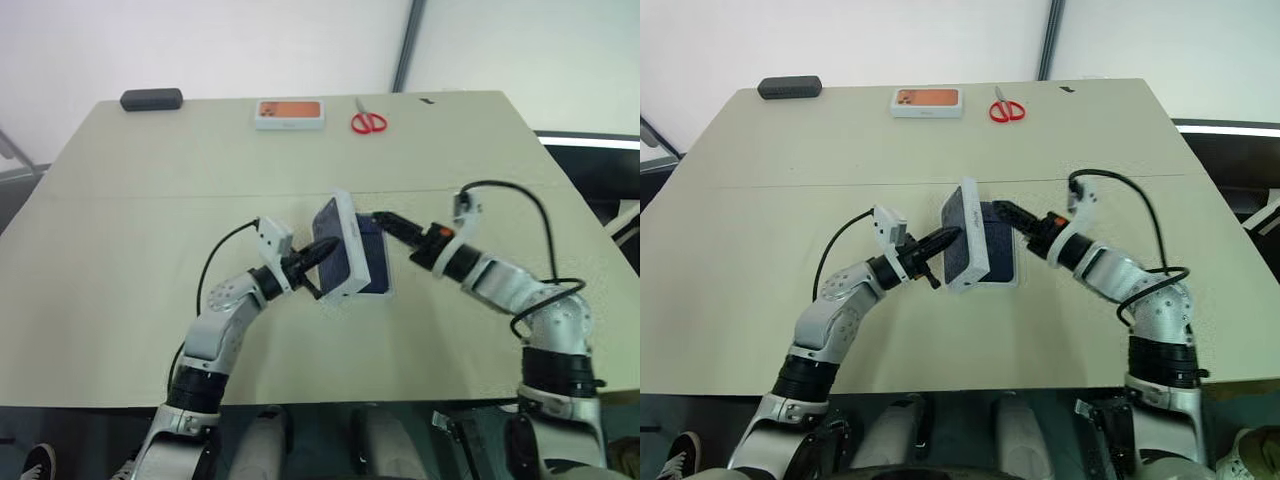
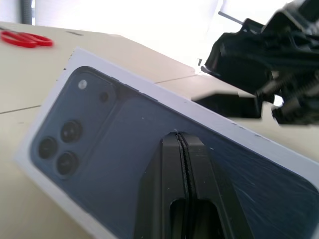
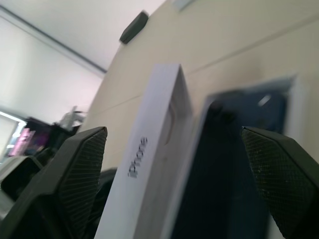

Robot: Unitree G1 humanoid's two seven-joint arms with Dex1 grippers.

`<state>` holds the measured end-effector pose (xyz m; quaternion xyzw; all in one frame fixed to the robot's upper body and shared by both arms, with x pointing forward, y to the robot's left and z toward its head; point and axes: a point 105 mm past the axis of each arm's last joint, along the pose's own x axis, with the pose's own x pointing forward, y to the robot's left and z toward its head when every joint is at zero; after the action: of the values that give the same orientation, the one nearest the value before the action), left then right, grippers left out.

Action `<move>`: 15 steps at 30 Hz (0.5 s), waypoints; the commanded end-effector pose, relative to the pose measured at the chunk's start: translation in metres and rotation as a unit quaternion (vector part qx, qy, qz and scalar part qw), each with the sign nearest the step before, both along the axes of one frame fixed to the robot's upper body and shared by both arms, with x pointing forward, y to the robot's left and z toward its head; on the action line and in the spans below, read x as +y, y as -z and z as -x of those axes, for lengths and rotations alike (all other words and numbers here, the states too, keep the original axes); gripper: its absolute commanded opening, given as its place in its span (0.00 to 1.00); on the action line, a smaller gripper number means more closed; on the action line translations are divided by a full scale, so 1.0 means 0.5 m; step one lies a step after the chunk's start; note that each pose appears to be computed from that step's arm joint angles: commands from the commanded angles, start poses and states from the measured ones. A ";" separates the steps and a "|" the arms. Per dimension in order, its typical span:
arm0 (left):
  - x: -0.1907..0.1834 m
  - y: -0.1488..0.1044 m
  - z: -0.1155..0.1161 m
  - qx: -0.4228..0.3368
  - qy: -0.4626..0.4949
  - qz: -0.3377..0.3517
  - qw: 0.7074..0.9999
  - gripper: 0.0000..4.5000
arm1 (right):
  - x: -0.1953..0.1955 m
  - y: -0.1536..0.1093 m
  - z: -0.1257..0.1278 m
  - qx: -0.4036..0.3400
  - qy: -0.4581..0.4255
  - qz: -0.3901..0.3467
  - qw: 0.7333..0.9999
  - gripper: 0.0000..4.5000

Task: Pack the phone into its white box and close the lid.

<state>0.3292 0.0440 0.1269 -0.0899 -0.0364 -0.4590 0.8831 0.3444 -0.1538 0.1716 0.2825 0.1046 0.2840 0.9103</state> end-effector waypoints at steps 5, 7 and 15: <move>0.016 -0.015 -0.001 -0.027 0.003 -0.019 0.999 0.00 | 0.012 0.010 -0.001 -0.184 -0.009 0.303 0.935 0.24; 0.032 -0.016 -0.004 -0.030 -0.007 -0.027 0.999 0.00 | 0.016 0.021 0.002 -0.221 -0.026 0.361 0.905 0.01; 0.120 0.036 0.005 -0.008 -0.051 -0.108 0.993 0.00 | 0.024 0.048 0.011 -0.271 -0.065 0.428 0.860 0.01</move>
<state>0.3260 0.1037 0.1020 -0.0006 0.0158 -0.4160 0.9092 0.3375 -0.1425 0.1333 -0.2227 0.0141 0.3373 0.9146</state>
